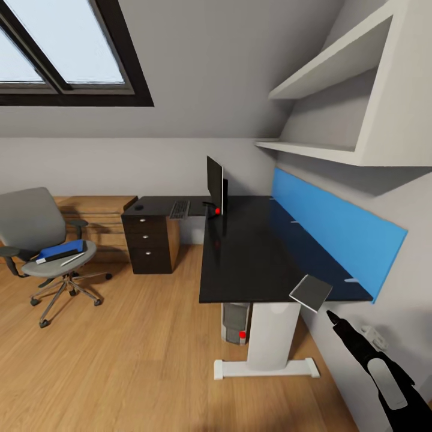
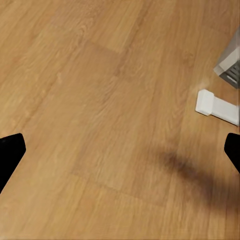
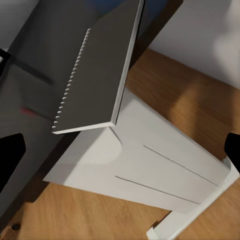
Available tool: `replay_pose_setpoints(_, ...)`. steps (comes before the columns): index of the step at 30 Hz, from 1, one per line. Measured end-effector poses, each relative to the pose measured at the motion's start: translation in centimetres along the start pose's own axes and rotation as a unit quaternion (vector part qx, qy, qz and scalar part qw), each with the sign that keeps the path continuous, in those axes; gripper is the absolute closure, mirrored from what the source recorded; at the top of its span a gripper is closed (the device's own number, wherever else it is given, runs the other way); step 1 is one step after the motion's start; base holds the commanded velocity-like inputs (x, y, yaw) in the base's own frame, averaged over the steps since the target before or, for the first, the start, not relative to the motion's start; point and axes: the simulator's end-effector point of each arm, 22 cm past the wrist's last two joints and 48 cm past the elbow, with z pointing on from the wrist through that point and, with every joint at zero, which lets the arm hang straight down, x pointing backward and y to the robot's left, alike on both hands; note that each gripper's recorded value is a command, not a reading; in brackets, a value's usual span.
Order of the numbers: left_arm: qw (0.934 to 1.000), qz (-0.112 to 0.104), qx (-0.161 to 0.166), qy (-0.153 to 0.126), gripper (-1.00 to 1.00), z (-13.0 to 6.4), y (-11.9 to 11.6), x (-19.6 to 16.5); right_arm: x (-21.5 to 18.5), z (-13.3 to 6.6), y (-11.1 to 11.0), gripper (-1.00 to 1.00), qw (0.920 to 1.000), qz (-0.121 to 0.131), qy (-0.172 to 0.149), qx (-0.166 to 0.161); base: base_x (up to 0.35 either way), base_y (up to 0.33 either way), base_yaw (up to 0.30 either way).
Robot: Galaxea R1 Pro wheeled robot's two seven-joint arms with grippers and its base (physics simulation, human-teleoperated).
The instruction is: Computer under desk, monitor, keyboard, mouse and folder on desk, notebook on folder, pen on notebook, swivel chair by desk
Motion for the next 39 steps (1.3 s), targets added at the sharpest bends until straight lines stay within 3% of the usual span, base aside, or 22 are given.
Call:
replay_pose_setpoints(10,0.9987,-0.006,-0.008,-0.049,-1.00,3.2,-1.2,-4.6,1.3,0.5,-0.2,-1.00,0.9997,0.001,0.006,-0.025,0.000,0.000,0.000)
replay_pose_setpoints(21,0.9987,0.019,0.036,-0.031,-1.00,6.1,-5.3,-8.6,3.1,1.0,-0.4,-1.00,0.9984,0.005,0.020,-0.052,0.000,0.000,0.000)
replay_pose_setpoints(27,0.9989,0.029,0.028,-0.023,-1.00,6.3,-4.2,-9.6,3.6,0.9,0.1,-1.00,0.9975,0.007,0.030,-0.064,0.000,0.000,0.000)
replay_pose_setpoints(39,0.9992,0.036,-0.001,0.016,-1.00,6.1,-1.0,-6.5,3.0,0.2,0.7,-1.00,0.9930,0.025,0.055,-0.101,0.000,0.000,0.000)
